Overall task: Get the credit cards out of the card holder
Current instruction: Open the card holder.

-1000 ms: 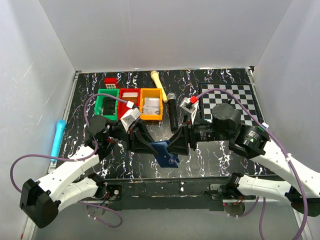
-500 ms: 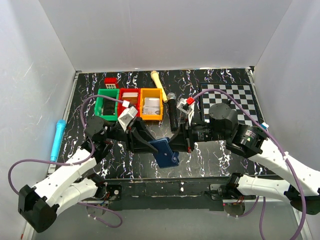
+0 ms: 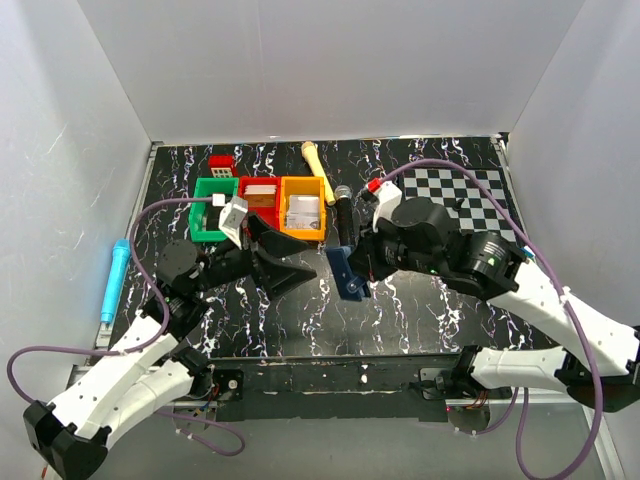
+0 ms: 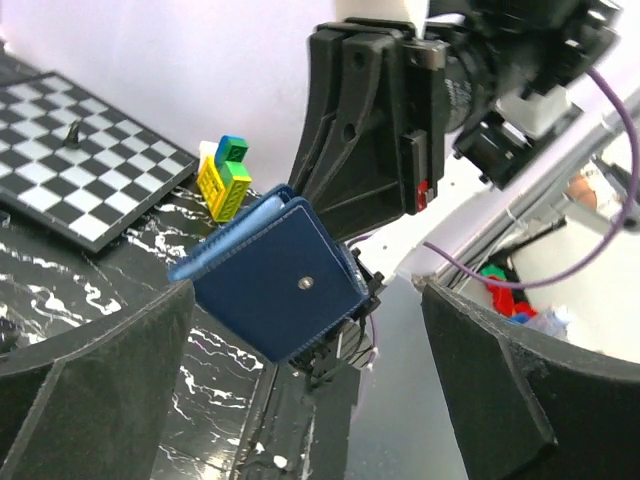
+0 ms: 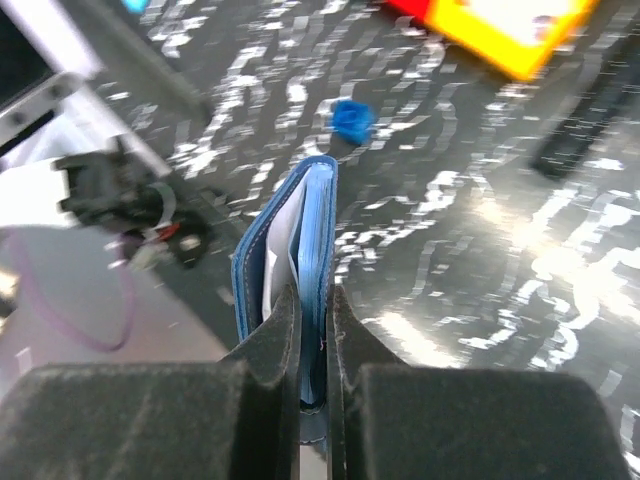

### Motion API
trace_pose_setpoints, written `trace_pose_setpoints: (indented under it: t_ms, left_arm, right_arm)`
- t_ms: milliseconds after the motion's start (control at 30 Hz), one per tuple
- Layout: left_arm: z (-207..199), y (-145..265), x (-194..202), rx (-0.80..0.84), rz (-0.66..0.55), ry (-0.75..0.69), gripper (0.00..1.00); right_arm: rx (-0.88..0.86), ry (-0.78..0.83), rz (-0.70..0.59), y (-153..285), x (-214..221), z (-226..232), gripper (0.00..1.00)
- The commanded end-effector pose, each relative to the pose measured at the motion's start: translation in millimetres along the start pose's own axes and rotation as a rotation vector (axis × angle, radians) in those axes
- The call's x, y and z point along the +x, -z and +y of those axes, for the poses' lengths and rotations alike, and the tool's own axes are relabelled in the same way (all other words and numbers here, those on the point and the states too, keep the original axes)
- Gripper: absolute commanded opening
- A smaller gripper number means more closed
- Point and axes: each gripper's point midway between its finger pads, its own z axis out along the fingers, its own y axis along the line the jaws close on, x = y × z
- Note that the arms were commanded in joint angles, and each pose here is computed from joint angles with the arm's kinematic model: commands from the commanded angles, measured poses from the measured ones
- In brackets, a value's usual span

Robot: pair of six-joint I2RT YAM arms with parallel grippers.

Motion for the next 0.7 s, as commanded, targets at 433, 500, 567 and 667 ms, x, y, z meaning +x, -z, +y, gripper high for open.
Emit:
trace_pose_setpoints:
  t_ms: [433, 500, 567, 667]
  left_arm:
    - [63, -39, 36, -0.391, 0.034, 0.350, 0.98]
    - [64, -44, 38, -0.404, 0.031, 0.363, 0.98]
    - [66, -47, 40, -0.420, 0.024, 0.369, 0.98]
    - [66, -47, 36, -0.429, 0.000, 0.356, 0.98]
  right_arm:
    - [0.751, 0.182, -0.088, 7, -41, -84, 0.01]
    - [0.741, 0.177, -0.093, 4, -41, -81, 0.01]
    - [0.744, 0.175, -0.087, 2, -40, -80, 0.01]
    - [0.741, 0.170, -0.080, 1, -38, -80, 0.01]
